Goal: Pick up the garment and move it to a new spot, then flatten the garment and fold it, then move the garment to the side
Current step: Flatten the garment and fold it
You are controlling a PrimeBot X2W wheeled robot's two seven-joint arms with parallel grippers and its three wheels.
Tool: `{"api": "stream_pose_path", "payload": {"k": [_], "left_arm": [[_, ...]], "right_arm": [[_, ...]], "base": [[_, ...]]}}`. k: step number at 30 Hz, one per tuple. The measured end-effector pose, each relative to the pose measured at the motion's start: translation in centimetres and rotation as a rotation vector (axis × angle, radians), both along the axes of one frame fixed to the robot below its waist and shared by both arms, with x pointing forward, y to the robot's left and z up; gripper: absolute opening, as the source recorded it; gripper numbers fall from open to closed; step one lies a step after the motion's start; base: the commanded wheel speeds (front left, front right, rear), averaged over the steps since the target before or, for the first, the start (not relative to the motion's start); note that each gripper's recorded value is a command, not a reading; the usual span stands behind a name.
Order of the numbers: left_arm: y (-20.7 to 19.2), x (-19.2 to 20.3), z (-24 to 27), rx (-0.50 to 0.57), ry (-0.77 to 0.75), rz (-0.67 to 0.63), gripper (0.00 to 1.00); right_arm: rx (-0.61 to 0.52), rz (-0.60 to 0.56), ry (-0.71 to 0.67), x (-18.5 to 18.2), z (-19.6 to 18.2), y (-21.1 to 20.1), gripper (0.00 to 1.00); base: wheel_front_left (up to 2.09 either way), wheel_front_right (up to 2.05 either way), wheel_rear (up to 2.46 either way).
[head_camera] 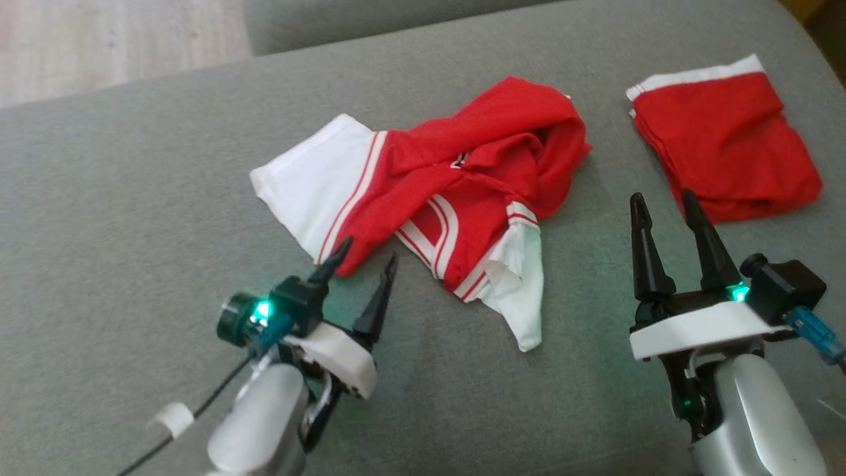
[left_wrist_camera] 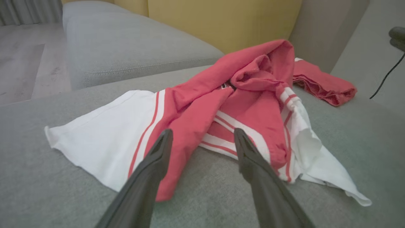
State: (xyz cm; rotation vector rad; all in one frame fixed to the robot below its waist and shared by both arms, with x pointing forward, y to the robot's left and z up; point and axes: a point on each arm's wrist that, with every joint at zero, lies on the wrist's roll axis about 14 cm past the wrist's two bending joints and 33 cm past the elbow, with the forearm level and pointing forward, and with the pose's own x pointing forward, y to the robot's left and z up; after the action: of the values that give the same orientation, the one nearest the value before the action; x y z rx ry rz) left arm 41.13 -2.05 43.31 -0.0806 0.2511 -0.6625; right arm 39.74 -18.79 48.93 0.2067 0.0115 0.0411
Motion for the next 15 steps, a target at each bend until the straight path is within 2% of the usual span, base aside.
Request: {"api": "stream_pose_path", "payload": {"k": [7, 13, 14, 15], "left_arm": [[0.8, 2.5, -3.1, 0.187, 0.0, -0.023, 1.0], [-0.2, 2.6, -5.3, 0.244, 0.048, -0.094, 1.0], [-0.3, 2.8, -5.5, 0.25, 0.051, -0.101, 0.86], [-0.3, 2.9, -5.7, 0.257, 0.051, -0.106, 0.22]], "right_arm": [[-0.001, -0.041, 0.022, -0.1, -1.0, -1.2, 1.0], [-0.008, -0.058, 0.016, 0.4, -1.0, -1.8, 1.0], [-0.008, -0.061, 0.024, 0.4, -1.2, -1.9, 1.0], [-0.009, -0.063, 0.032, 0.3, -1.5, -2.0, 1.0]], "base": [[0.0, 0.0, 0.0], [0.0, 0.0, 0.0], [0.0, 0.0, 0.0], [0.0, 0.0, 0.0]]}}
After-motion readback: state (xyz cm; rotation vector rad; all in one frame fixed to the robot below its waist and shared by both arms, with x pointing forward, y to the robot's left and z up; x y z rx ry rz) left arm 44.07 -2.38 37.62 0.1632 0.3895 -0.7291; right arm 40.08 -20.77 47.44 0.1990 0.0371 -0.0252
